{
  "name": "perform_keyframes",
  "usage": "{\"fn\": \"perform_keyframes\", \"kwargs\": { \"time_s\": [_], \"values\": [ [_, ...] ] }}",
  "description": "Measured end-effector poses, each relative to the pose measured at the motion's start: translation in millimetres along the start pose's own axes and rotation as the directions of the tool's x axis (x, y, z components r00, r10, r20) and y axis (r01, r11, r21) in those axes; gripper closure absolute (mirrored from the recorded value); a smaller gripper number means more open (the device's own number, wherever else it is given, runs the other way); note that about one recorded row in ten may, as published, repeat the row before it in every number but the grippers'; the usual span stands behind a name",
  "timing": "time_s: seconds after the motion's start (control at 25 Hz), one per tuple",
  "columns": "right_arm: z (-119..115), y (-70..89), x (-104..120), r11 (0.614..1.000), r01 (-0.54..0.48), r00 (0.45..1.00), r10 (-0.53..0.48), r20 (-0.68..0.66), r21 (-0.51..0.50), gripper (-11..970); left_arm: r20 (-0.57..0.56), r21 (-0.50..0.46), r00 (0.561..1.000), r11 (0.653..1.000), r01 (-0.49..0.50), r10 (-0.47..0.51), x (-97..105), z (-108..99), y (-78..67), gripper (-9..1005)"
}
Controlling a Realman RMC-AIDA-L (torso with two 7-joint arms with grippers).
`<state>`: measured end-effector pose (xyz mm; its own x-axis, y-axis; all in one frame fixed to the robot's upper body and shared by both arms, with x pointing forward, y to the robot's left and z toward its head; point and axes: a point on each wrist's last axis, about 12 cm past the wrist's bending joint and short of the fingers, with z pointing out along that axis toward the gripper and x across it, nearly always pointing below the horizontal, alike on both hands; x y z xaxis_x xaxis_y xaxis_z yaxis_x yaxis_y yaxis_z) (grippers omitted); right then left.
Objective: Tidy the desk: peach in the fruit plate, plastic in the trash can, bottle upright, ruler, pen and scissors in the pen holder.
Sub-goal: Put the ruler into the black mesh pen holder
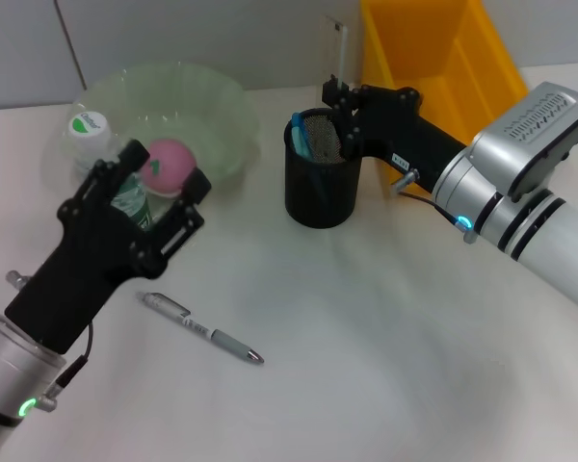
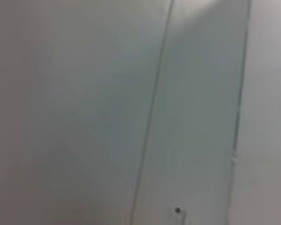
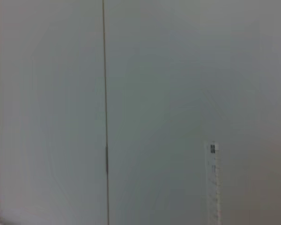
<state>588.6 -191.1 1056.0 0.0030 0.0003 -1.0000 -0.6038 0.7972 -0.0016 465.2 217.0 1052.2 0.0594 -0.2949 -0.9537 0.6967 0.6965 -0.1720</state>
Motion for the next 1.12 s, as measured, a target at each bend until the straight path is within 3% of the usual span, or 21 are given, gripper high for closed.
{"fn": "perform_keyframes", "kwargs": {
  "time_s": [0.28,0.56,0.8,0.84,0.88,1.12],
  "values": [
    [-2,-1.0,1,1.000,-0.009,1.000,0.009,-0.001,0.005,867,-0.143,0.108,0.989,0.994,-0.006,0.021,-6,-10,22.1,191],
    [-1,-1.9,0,1.000,-0.011,1.000,0.011,0.002,0.005,855,-0.343,0.214,0.937,0.977,0.019,0.057,-25,-19,51.7,192],
    [-2,-2.3,0,1.000,-0.011,1.000,0.011,0.003,0.007,844,-0.416,0.277,0.903,0.961,0.011,0.110,-39,-20,59.2,192],
    [-2,-2.4,0,1.000,-0.012,1.000,0.012,0.004,0.007,843,-0.499,0.332,0.850,0.943,0.010,0.167,-51,-19,62.7,192],
    [-2,-2.4,0,1.000,-0.013,1.000,0.012,0.004,0.008,841,-0.515,0.339,0.838,0.941,0.008,0.178,-53,-19,63.0,192],
    [-2,-2.2,0,1.000,-0.017,1.000,0.016,0.005,0.009,831,-0.511,0.343,0.839,0.939,0.001,0.186,-56,-20,61.5,193]
  ]
}}
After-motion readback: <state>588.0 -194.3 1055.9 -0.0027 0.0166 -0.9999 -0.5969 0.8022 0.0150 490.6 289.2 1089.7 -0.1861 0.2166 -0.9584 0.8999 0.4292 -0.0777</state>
